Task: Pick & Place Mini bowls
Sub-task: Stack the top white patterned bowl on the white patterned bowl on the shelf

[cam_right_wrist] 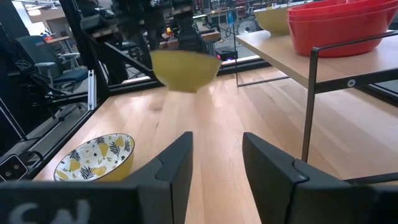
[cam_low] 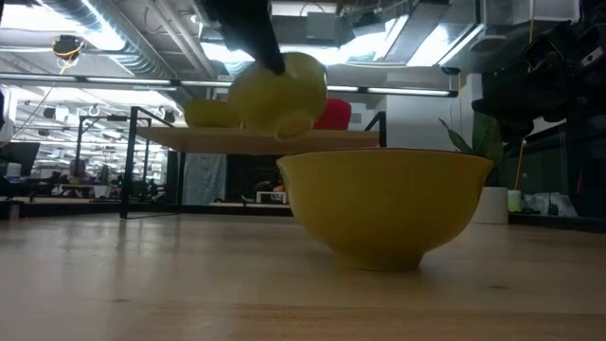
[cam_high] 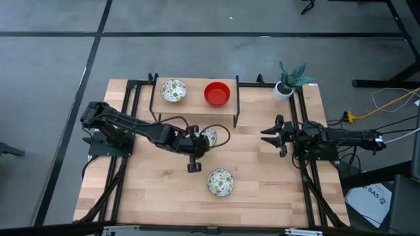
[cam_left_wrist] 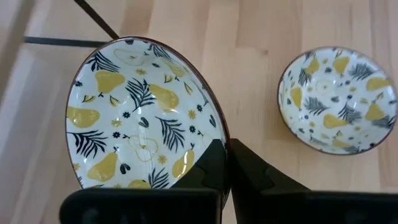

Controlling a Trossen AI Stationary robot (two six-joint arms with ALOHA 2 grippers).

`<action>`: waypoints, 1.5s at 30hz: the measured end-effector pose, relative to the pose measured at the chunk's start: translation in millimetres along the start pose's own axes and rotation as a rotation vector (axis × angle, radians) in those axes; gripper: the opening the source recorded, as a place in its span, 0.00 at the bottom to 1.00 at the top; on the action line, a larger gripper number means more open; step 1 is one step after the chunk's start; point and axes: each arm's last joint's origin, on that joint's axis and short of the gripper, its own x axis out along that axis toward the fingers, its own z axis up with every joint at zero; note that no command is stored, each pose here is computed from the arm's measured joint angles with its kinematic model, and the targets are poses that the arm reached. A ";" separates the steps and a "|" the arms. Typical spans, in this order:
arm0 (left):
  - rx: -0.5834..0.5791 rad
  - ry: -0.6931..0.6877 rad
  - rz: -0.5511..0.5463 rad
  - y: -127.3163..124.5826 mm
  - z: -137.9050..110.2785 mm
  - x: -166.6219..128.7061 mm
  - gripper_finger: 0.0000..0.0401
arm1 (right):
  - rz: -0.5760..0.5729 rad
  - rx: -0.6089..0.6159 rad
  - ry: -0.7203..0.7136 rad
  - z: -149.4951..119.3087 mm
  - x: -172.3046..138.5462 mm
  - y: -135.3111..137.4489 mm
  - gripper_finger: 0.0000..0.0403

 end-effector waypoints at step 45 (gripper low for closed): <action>-0.183 -0.417 0.257 47.8 -1.3 -125.4 0.01 | 0.000 0.000 0.000 0.0 0.0 0.0 0.35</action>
